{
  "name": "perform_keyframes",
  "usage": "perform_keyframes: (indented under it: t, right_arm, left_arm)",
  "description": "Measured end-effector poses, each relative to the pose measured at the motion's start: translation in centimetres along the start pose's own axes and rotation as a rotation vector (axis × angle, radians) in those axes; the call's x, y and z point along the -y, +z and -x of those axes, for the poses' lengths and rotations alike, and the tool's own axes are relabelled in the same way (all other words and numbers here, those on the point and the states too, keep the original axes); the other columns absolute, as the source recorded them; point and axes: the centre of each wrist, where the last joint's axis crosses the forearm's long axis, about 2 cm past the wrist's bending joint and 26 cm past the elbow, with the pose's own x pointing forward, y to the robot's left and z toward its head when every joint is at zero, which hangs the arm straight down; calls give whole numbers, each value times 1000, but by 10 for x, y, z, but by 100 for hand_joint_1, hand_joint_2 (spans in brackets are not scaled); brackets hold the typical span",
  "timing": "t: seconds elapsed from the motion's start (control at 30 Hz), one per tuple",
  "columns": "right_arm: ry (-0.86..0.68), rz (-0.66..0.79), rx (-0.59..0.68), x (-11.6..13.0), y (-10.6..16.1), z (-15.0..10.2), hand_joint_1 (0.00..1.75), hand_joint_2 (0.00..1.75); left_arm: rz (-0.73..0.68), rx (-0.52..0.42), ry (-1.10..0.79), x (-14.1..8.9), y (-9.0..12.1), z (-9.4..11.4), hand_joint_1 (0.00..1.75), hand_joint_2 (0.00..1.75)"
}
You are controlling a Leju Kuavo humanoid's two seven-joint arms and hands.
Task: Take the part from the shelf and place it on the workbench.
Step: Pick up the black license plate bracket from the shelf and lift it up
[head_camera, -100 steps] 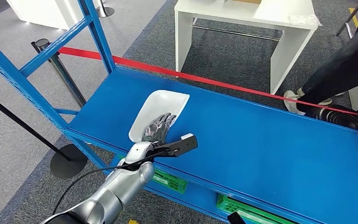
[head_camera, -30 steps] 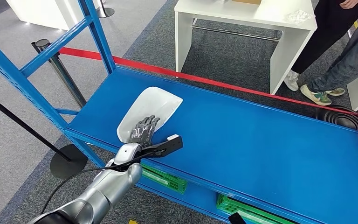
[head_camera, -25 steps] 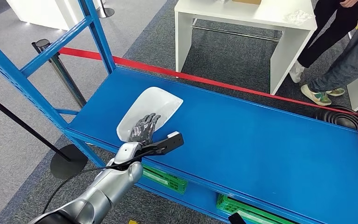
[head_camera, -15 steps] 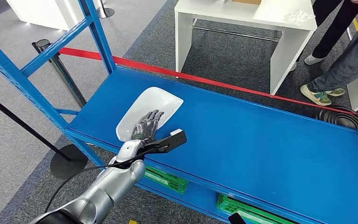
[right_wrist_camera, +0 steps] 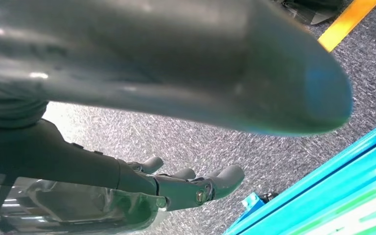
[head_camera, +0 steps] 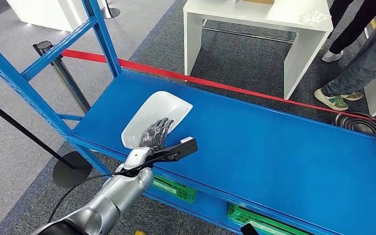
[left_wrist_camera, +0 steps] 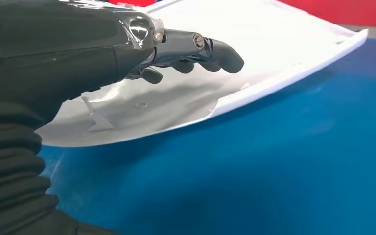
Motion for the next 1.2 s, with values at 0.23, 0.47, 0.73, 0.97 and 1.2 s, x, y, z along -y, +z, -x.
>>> perform_keyframes:
  t: [0.23,0.47,0.73,0.97,1.2]
  right_arm:
    - [-11,0,-8,-1,0,0,0,0]
    - [-15,-1,-7,-2,0,-1,0,0]
    - [-22,-3,-7,-4,0,-1,0,0]
    - [-28,-7,-5,-5,1,-2,0,0]
    - [-48,-11,-7,-7,1,-3,0,0]
  left_arm:
    - [39,-54,-39,-1,0,7,0,0]
    - [46,-70,-51,-1,1,12,0,0]
    - [4,-145,-160,-5,2,24,0,0]
    - [-80,-176,-351,-25,-1,34,0,0]
    - [-75,-162,-491,-38,-4,34,0,0]
